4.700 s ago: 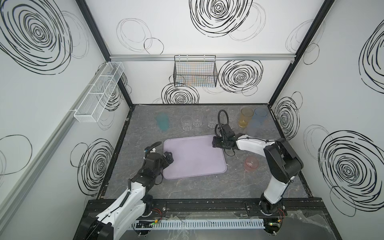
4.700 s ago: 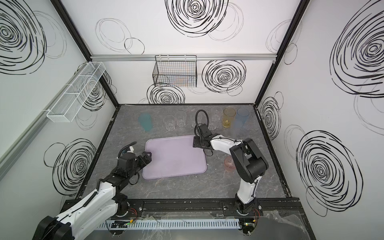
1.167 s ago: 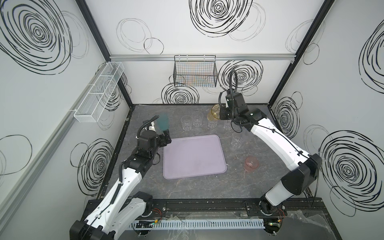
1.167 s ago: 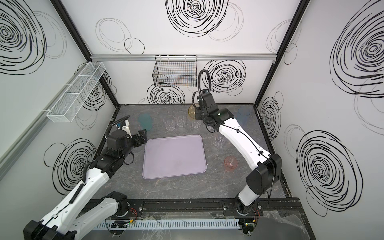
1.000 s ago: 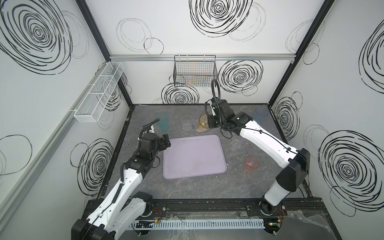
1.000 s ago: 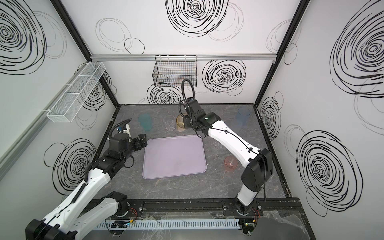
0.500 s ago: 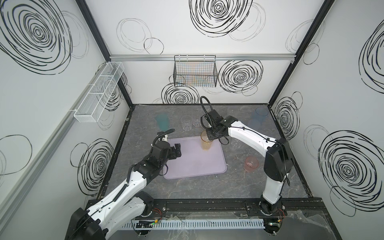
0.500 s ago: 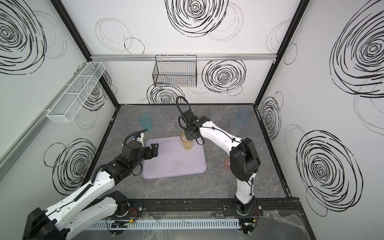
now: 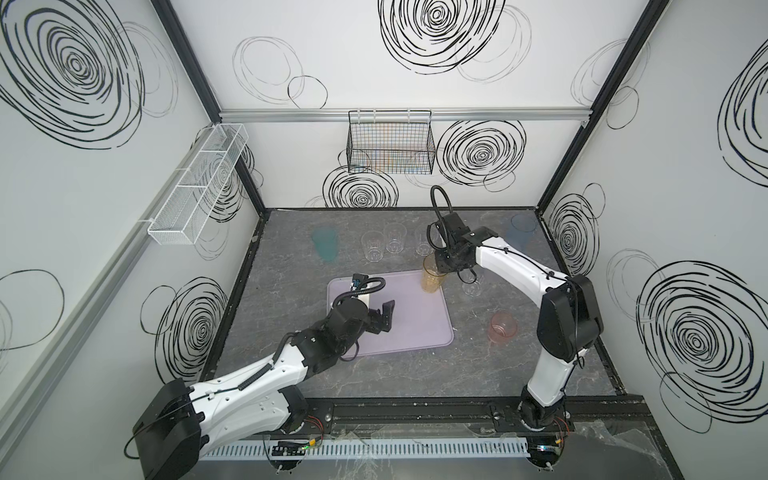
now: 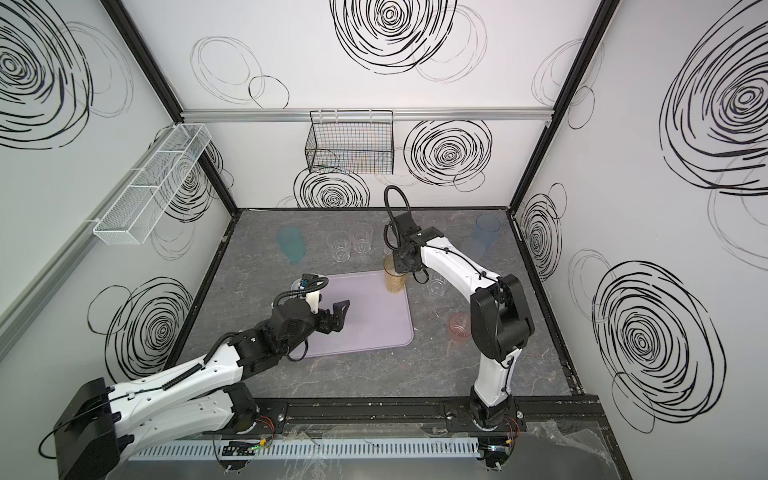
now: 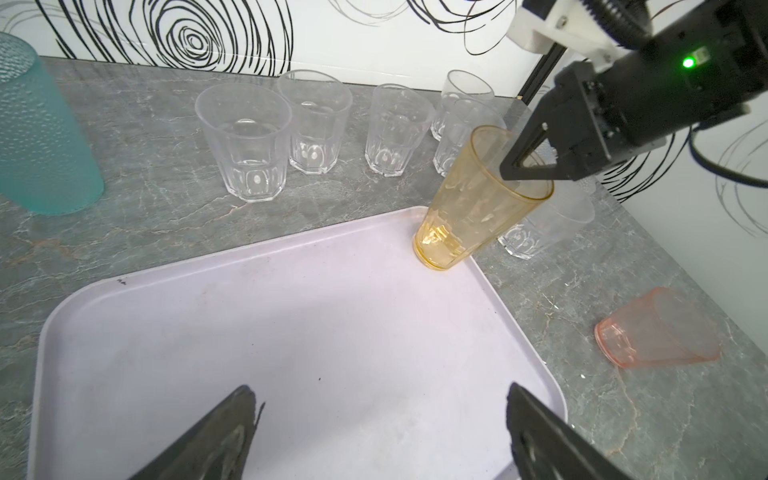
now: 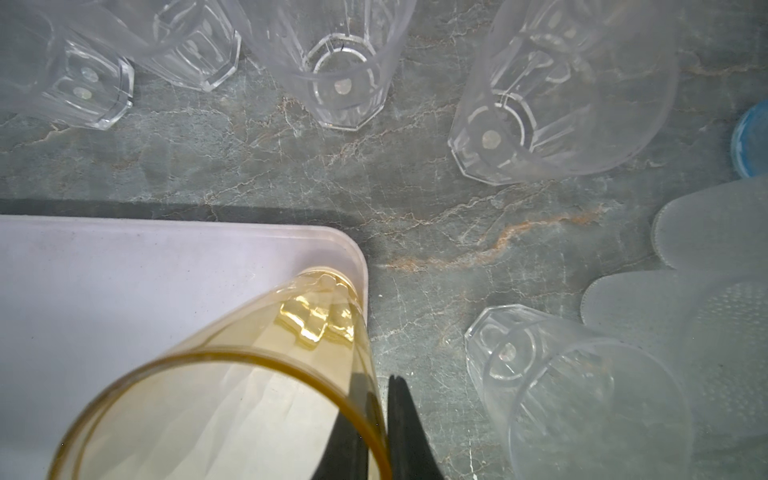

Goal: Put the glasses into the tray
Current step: 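Carry the yellow glass and set it on the tray's far corner, then open right gripper and move it over the light-blue glass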

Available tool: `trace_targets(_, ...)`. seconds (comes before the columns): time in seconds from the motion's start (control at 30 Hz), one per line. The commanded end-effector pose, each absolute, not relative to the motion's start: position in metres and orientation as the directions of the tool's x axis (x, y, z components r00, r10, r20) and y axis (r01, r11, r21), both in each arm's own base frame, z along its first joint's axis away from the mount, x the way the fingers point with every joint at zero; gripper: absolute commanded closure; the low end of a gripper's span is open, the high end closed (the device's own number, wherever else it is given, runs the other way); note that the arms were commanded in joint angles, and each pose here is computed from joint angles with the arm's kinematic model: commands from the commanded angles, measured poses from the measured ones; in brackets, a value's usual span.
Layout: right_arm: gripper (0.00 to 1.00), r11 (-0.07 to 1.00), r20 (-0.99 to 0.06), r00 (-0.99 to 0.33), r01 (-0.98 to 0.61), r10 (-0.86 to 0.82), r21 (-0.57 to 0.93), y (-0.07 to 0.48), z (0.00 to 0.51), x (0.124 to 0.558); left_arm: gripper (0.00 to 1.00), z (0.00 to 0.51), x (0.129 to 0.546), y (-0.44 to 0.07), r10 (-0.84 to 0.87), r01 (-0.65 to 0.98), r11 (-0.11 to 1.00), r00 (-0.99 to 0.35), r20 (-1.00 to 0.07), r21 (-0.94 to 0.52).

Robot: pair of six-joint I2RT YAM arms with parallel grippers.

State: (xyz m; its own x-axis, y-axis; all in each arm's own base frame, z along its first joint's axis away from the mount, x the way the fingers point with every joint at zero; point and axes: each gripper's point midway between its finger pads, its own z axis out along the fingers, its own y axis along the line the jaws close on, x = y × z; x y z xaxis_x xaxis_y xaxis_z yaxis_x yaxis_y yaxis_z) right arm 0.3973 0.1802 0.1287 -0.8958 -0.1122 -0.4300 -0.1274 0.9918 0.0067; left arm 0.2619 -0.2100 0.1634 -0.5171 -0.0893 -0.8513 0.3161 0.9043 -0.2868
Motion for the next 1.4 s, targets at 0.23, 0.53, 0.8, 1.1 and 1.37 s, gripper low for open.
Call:
trace_targets(0.23, 0.97, 0.989, -0.421, -0.896, -0.111, -0.14, -0.093, 0.17, 0.119, 0.416, 0.04, 0.17, 0.262, -0.223, -0.096, 0.348, 0.895, -0.458, -0.884, -0.278)
trace_targets(0.53, 0.68, 0.99, -0.42, -0.898, -0.103, -0.134, -0.095, 0.169, 0.12, 0.413, 0.04, 0.172, 0.261, -0.221, -0.095, 0.356, 0.894, -0.443, -0.891, -0.273)
trace_targets(0.8, 0.48, 0.995, -0.476, -0.874, -0.099, -0.101, -0.028, 0.174, 0.158, 0.408, 0.04, 0.176, 0.26, -0.222, -0.098, 0.368, 0.889, -0.431, -0.897, -0.273)
trace_targets(1.1, 0.41, 0.995, -0.605, -0.796, -0.064, -0.001, 0.082, 0.155, 0.223, 0.397, 0.04, 0.215, 0.273, -0.226, -0.046, 0.375, 0.911, -0.324, -0.945, -0.174)
trace_targets(1.37, 0.36, 0.951, -0.785, -0.539, 0.202, 0.307, 0.233, 0.052, 0.266, 0.431, 0.04, 0.251, 0.284, -0.291, 0.0, 0.511, 0.852, -0.217, -0.976, -0.113)
